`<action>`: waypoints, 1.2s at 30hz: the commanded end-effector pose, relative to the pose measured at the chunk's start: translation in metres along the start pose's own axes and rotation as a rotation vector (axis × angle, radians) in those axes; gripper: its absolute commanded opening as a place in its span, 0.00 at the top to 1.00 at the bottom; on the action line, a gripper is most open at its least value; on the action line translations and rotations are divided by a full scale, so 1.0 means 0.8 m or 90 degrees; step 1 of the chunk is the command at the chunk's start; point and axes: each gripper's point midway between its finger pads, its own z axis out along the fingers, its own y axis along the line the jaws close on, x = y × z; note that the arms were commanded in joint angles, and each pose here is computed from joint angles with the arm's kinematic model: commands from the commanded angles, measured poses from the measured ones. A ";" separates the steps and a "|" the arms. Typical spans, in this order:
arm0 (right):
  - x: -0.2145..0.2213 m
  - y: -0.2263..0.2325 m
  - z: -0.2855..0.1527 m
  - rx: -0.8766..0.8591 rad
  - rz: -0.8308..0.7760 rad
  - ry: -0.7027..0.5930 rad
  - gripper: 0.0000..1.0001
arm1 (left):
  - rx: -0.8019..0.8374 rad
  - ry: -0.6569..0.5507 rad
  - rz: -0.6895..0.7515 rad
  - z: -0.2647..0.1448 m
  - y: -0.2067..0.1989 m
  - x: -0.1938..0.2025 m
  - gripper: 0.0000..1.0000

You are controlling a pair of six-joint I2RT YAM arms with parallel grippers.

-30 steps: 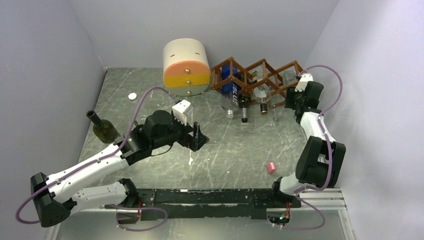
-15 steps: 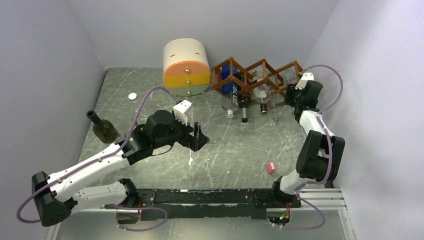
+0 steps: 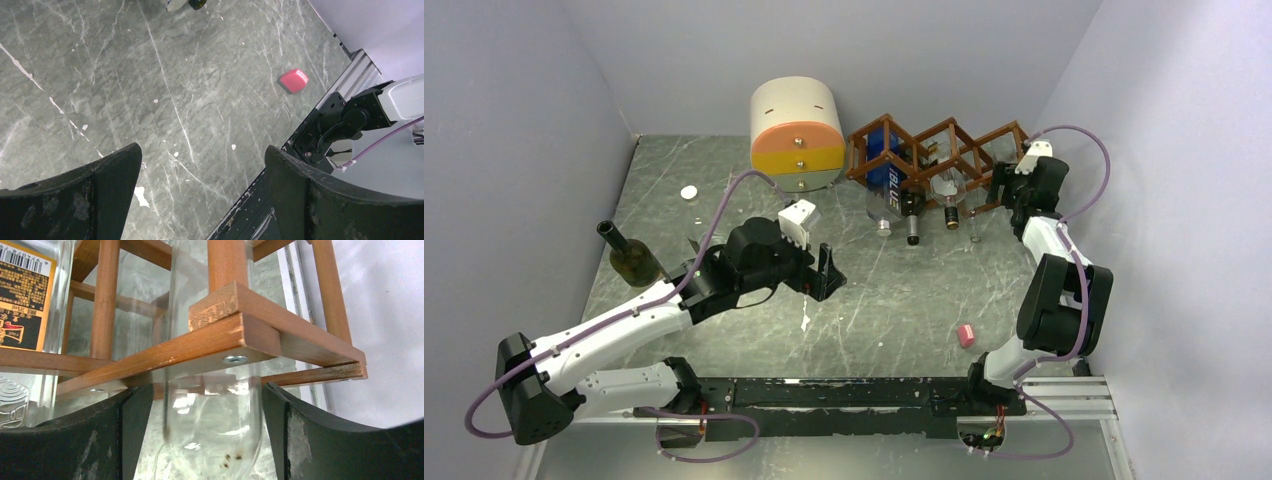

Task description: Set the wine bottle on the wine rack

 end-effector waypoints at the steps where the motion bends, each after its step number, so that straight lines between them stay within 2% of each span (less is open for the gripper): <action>1: -0.048 0.005 -0.007 -0.013 -0.024 -0.074 0.13 | 0.017 -0.023 0.004 -0.004 -0.013 -0.021 0.03; 5: -0.055 0.005 -0.015 -0.014 -0.029 -0.068 0.09 | 0.011 -0.024 0.007 -0.006 -0.011 -0.022 0.03; 14: -0.082 -0.010 -0.061 0.056 0.022 -0.086 0.08 | 0.006 -0.038 0.011 -0.012 -0.010 -0.028 0.03; 18: -0.071 -0.021 -0.082 0.107 0.071 -0.070 0.09 | 0.006 -0.039 0.010 -0.012 -0.010 -0.028 0.03; 21: -0.048 -0.024 -0.099 0.137 0.124 -0.039 0.15 | 0.007 -0.038 0.010 -0.013 -0.010 -0.027 0.03; 24: -0.011 -0.027 -0.117 0.178 0.172 -0.012 0.35 | 0.010 -0.038 0.009 -0.012 -0.010 -0.026 0.03; 25: 0.000 -0.029 -0.124 0.190 0.176 -0.010 0.38 | 0.011 -0.038 0.009 -0.011 -0.011 -0.026 0.03; 32: 0.057 -0.002 -0.131 0.138 0.184 0.044 0.42 | 0.018 -0.039 0.009 -0.009 -0.012 -0.025 0.03; 36: 0.066 0.004 -0.123 0.122 0.191 0.054 0.53 | 0.011 -0.039 0.007 -0.010 -0.010 -0.024 0.03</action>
